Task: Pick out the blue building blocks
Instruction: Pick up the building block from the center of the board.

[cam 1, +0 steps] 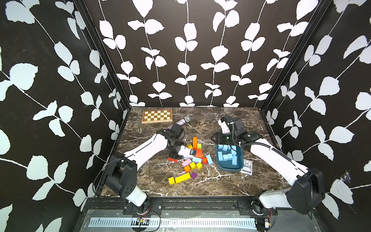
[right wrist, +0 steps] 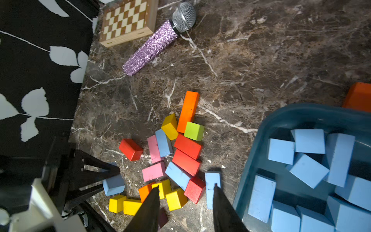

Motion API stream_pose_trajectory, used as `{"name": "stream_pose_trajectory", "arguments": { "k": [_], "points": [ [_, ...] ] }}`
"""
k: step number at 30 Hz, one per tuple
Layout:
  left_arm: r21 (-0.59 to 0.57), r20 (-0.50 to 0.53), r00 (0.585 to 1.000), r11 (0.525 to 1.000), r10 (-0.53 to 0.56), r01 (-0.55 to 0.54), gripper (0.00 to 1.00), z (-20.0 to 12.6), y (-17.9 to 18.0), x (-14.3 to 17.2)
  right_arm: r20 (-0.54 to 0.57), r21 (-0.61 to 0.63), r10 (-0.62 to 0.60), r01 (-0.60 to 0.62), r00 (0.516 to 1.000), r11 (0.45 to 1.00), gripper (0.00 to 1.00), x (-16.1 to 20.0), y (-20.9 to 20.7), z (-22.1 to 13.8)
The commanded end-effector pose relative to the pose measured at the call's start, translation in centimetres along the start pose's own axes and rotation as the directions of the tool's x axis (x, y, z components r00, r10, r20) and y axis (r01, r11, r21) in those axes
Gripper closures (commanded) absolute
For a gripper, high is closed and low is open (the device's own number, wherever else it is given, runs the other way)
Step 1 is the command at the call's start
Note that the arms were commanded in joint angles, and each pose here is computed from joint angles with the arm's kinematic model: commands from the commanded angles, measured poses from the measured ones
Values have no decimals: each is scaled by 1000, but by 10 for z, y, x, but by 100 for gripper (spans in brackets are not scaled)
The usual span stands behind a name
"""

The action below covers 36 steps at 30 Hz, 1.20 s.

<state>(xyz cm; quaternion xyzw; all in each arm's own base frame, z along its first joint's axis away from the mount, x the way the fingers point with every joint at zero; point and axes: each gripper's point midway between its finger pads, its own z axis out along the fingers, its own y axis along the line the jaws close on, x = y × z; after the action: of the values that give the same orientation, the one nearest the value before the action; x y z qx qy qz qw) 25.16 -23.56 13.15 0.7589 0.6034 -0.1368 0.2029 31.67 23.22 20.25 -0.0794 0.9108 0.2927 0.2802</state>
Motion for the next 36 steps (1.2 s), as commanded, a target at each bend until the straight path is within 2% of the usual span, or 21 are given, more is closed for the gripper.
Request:
{"name": "stream_pose_trajectory", "arguments": {
  "k": [1,3,6,12,15,20,24,36],
  "points": [
    [104,243,854,887,-461,449,100,-27,16,-39,69,-145,0,10,998,989,57,-17,30,-5],
    [158,356,731,808,-582,567,100,-37,37,-51,67,-221,27,-12,997,975,56,-18,42,-3],
    [282,464,580,733,-669,619,100,-49,51,-69,75,-314,48,-22,996,949,55,-18,56,-3],
    [497,511,419,656,-751,568,100,-64,47,-94,101,-489,97,-36,990,871,53,-28,84,-6],
    [556,529,364,637,-767,534,100,-71,48,-102,114,-546,94,-17,989,838,53,-35,96,-10],
    [602,540,310,616,-783,508,100,-74,55,-108,108,-621,76,8,991,783,53,-41,113,-16],
    [616,574,274,627,-772,476,100,-84,61,-115,99,-627,65,11,993,779,53,-41,115,-14],
    [623,609,247,648,-754,439,100,-94,65,-121,106,-723,37,52,994,689,62,-51,138,-28]
  ]
}}
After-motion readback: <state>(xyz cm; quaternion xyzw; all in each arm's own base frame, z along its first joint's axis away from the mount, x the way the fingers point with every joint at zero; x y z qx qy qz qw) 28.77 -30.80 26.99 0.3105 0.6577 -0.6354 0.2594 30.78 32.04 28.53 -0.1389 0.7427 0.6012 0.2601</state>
